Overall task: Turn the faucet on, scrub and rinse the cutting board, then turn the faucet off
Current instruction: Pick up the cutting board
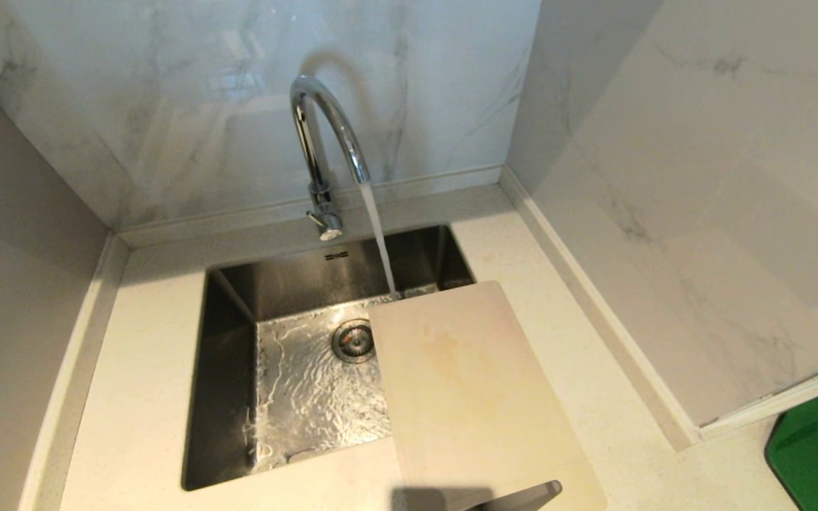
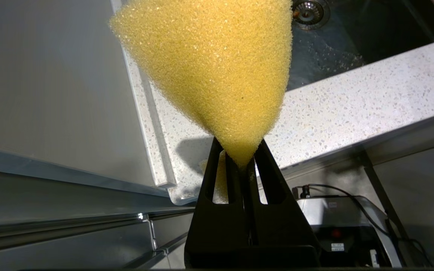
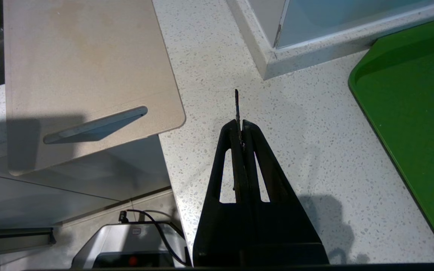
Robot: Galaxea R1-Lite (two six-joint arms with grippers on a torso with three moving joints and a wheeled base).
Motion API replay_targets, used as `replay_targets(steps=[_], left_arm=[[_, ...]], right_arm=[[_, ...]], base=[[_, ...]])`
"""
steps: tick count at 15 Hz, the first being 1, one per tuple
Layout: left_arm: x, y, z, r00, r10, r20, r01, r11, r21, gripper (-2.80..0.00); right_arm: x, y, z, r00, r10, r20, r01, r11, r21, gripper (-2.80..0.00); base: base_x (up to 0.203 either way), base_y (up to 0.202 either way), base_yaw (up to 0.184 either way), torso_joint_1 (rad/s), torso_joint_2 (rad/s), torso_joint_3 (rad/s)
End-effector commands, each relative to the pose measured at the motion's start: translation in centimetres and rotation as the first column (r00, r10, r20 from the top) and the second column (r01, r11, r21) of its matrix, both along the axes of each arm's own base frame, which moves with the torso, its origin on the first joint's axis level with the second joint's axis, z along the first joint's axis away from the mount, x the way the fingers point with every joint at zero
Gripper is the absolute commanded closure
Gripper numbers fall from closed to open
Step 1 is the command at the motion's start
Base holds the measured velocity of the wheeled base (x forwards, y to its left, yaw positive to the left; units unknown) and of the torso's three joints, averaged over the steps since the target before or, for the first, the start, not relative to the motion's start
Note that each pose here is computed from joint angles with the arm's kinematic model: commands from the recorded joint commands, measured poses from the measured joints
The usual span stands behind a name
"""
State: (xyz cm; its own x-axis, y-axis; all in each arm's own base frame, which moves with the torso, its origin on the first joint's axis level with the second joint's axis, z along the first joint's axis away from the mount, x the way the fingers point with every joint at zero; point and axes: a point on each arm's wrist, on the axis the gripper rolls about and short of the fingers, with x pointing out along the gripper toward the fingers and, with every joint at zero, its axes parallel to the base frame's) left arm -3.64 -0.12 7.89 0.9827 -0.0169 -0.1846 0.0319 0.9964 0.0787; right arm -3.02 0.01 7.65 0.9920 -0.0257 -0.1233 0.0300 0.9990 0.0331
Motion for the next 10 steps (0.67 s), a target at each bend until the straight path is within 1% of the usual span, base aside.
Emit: replay_targets(steps=[1, 2, 4, 6, 10], left_arm=[[0.05, 0.01, -0.18, 1.0, 0.007, -0.006, -0.007, 1.0, 0.0, 0.0], [0.05, 0.02, -0.18, 1.0, 0.011, -0.006, -0.011, 1.0, -0.012, 0.0], [0.04, 0.05, -0.14, 0.999, 0.035, -0.006, -0.035, 0.997, -0.073, 0.0], [0.04, 0.08, -0.12, 0.999, 0.05, -0.005, -0.05, 0.996, -0.076, 0.0], [0.04, 0.08, -0.12, 0.999, 0.05, -0.005, -0.05, 0.996, -0.076, 0.0]], right_arm=[[-0.01, 0.0, -0.03, 1.0, 0.0, -0.001, 0.0, 1.0, 0.0, 0.0], [-0.01, 0.0, -0.02, 1.0, -0.001, 0.001, 0.001, 1.0, 0.0, 0.0], [-0.01, 0.0, -0.01, 1.0, 0.0, 0.001, 0.0, 1.0, 0.0, 0.0], [-0.01, 0.0, -0.03, 1.0, 0.0, 0.0, 0.0, 1.0, 0.0, 0.0], [-0.01, 0.0, -0.01, 1.0, 0.0, 0.001, 0.0, 1.0, 0.0, 0.0]], base=[[0.0, 0.0, 0.0, 0.0, 0.0, 0.0], [0.0, 0.0, 0.0, 0.0, 0.0, 0.0], [0.0, 0.0, 0.0, 0.0, 0.0, 0.0], [0.0, 0.0, 0.0, 0.0, 0.0, 0.0], [0.0, 0.0, 0.0, 0.0, 0.0, 0.0]])
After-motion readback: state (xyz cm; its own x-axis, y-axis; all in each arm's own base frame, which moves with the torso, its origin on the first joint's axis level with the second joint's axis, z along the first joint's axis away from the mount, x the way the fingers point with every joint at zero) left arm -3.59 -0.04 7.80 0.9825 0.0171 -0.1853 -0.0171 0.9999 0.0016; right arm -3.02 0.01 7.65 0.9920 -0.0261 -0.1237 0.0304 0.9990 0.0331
